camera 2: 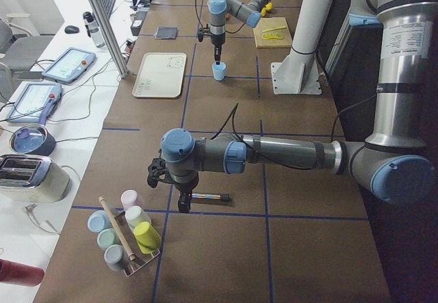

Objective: Mash ice and strawberries in cup
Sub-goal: 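Lower the right gripper into the blue cup and release the ice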

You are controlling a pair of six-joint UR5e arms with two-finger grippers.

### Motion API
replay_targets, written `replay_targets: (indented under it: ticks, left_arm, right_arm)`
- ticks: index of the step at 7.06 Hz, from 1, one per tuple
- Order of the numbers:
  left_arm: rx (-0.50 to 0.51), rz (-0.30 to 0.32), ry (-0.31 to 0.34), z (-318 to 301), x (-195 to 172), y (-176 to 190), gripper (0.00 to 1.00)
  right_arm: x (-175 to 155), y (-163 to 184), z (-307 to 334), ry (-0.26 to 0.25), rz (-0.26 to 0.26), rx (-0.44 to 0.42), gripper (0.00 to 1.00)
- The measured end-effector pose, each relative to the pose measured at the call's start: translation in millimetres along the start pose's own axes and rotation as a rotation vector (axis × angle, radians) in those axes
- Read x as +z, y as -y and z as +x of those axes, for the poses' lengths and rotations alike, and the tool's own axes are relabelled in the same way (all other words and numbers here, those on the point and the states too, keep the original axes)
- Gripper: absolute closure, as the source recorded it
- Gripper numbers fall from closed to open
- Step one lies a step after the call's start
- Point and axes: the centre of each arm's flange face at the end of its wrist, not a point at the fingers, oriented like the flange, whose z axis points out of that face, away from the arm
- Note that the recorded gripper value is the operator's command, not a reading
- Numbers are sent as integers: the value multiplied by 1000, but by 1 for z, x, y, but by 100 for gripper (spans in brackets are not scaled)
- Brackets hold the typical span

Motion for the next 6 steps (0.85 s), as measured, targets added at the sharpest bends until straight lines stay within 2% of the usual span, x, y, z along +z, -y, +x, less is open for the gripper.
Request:
replay_targets:
  ticks: [4,5,6]
  left_arm:
    - [1,1,-1,1,-1,1,0]
    - [2,1,0,1,-1,1,0]
    - [2,2,0,1,-1,1,0]
  right_arm:
    - [-1,1,0,1,1,1,54]
    - [-1,1,0,2,2,1,12]
    - [-1,1,0,3,2,0,1]
